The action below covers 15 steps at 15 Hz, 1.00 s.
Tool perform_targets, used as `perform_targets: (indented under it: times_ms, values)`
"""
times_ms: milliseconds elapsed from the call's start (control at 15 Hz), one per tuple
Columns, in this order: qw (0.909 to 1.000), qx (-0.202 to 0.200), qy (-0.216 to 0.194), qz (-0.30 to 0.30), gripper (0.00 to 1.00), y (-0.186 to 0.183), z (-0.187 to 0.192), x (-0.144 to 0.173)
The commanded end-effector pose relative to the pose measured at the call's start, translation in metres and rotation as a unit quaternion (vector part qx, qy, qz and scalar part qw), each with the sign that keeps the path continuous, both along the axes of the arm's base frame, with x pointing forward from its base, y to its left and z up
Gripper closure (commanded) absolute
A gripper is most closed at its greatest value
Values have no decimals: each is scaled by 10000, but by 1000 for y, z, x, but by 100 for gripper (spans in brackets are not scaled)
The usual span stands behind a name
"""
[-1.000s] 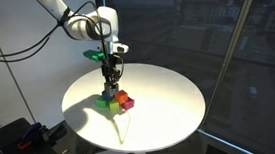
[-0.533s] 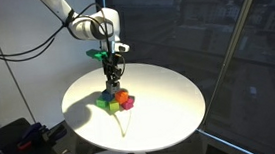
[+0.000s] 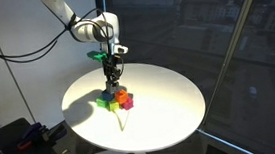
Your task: Pick up the gray block and stack it on top of both the blue block and the orange block
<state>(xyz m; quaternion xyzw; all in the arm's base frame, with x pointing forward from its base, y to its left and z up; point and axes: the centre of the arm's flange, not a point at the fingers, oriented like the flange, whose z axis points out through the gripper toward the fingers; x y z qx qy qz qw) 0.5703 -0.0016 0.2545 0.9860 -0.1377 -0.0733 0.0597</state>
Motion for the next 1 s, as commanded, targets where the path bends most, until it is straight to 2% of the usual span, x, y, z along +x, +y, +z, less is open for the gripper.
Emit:
perform_targets:
  times_ms: [0,533,600,667,867,933]
  values:
    - [9998,-130,81,-97,71,5,-3,16]
    - [9997,-173,131,-140,71,5,-13,23]
    - [9996,-164,135,-160,39,5,-13,23]
    - [9996,-170,132,-165,20,5,-14,22]
    - [9997,-170,129,-149,0,4,-14,21]
    - [9997,-165,131,-147,0,4,-14,21]
